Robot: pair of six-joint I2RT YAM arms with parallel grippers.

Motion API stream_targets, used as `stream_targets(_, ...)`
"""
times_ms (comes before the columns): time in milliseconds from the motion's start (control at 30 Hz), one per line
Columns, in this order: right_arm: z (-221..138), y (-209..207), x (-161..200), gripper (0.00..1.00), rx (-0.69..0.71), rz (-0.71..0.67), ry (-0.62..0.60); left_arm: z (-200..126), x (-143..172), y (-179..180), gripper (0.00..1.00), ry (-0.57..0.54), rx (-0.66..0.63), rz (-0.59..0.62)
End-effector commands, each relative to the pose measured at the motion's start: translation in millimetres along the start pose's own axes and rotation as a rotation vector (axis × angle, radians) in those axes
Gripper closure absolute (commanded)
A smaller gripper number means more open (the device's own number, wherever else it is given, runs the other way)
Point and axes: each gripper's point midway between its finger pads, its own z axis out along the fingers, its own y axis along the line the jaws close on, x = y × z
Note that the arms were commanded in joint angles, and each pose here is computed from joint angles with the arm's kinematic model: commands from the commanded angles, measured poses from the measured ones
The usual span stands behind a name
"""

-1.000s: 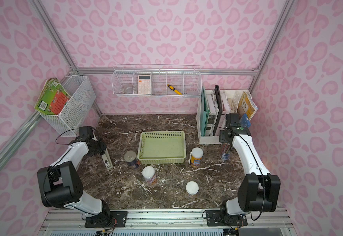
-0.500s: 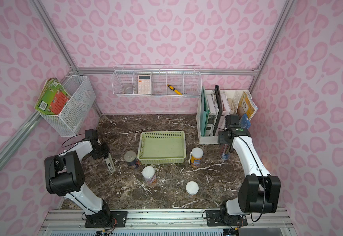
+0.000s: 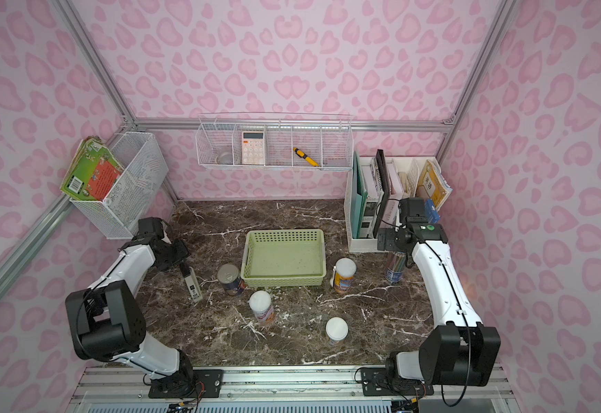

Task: Put the canned food in the basket
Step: Place the distractor at the center of the board, then pick up the canned food from the center of the board.

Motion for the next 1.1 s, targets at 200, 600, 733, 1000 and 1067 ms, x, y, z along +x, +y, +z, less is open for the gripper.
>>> stream_targets(200,-78.9,22.1,-57.3,0.0,-0.123,-0.036,-0.264,-95.3,-16.4,-28.2,0.22,-0.187,0.091,0.091)
stream_targets(600,-108.4,188.9,5.1,0.0,-0.446,-0.319,-0.141,-181.8,108.3,-84.8,0.15,0.109,0.297,0.314)
stream_targets(733,-87.2,199.4,39.0,0.0,-0.432,-0.311,-0.066,-172.2,155.1,-67.4,0.12,0.195,0.265,0.298)
stream_targets(1000,-37.6,175.0,75.3,0.0,-0.342,-0.282,0.072,-166.1,163.6,-71.9,0.05,0.258,0.214,0.34)
stream_targets(1067,-29.6,170.8,80.1,0.0,-0.331,-0.277,0.09,-160.4,163.4,-71.3,0.05,0.272,0.19,0.33)
